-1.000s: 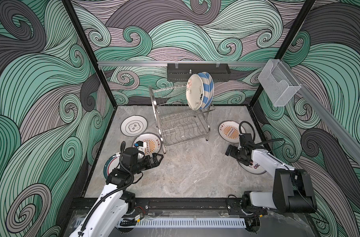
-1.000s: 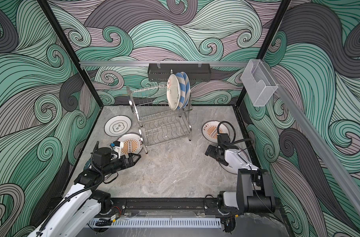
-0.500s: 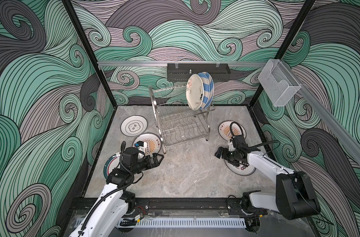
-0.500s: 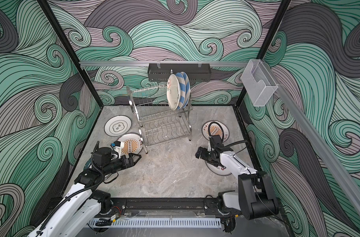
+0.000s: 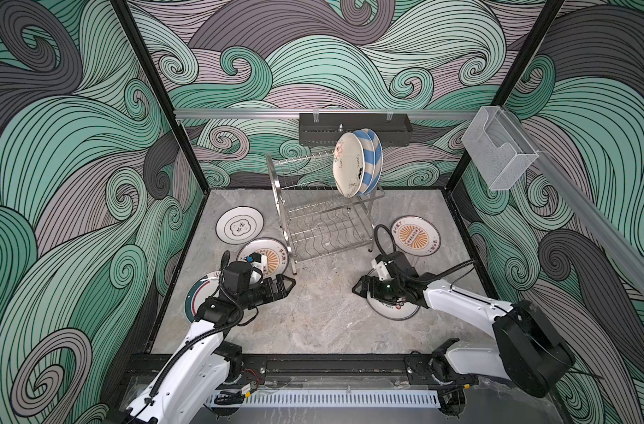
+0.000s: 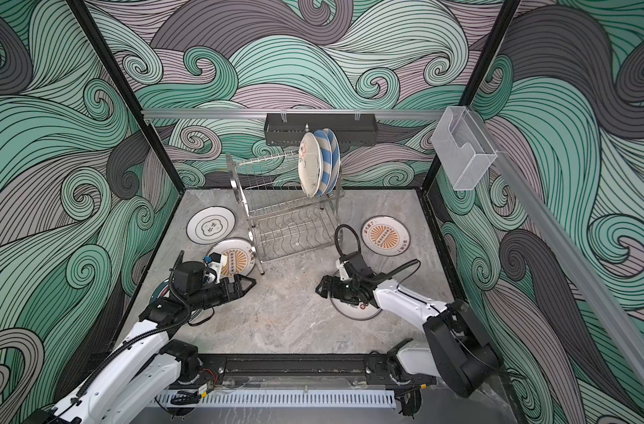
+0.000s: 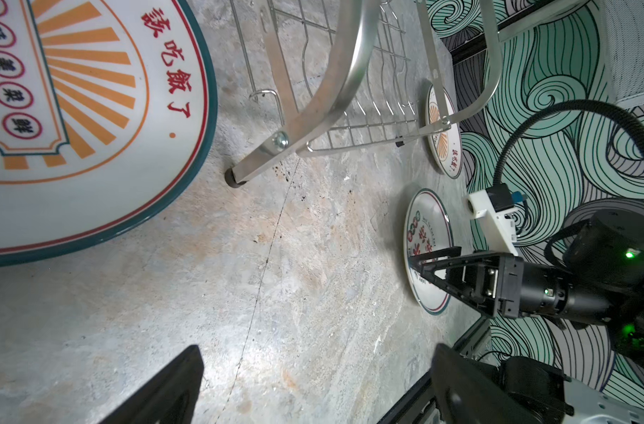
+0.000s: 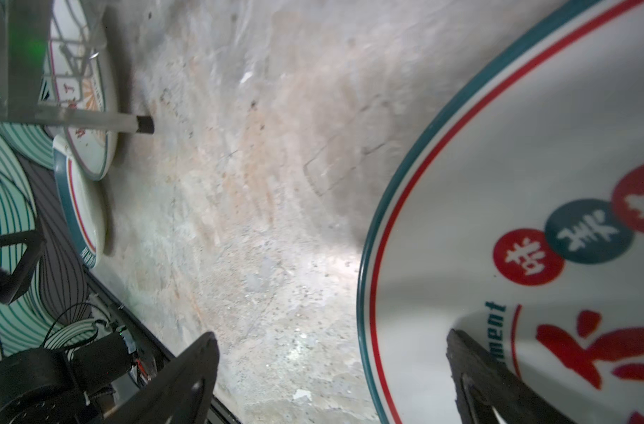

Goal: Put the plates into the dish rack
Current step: 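Push the red-lettered plate toward the left gripper with the right gripper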

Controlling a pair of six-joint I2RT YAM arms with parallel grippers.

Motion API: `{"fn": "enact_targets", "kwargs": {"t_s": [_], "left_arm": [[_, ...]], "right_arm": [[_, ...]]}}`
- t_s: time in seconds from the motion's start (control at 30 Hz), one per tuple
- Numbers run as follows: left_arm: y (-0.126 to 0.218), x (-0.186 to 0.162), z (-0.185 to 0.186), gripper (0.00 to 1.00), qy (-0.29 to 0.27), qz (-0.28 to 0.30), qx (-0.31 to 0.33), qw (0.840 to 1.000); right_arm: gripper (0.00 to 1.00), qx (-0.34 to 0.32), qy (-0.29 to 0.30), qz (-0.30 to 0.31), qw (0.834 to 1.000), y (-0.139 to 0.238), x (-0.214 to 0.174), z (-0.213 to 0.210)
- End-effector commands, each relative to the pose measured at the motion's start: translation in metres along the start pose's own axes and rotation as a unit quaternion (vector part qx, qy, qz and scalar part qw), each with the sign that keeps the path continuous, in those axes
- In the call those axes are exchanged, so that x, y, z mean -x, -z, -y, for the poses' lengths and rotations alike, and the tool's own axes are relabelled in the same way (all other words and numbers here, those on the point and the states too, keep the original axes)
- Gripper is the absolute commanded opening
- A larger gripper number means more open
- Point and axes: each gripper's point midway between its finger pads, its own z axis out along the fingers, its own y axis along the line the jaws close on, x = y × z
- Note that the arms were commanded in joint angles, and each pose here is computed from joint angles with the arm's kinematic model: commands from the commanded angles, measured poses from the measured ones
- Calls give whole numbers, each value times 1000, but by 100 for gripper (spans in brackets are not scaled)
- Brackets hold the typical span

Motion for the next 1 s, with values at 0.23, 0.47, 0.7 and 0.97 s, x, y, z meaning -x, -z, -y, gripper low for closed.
{"fn": "enact_targets", "kwargs": {"t_s": [0.23, 0.47, 0.7, 0.97], "left_arm": [[-5, -7, 1, 99, -3, -6, 2, 1000], [-3, -13, -3, 99, -13, -2, 11, 1000], [-17, -24, 0, 99, -22, -20, 12, 999], [-41, -34, 12, 99, -52, -44, 11, 998]], "right_arm": [[93, 70, 66, -61, 993, -49, -30, -91], [92, 68, 127, -57, 988, -35, -32, -121], [90, -45, 122, -18, 991, 22, -18, -59], [83, -86, 4, 49, 995, 73, -21, 37]]}}
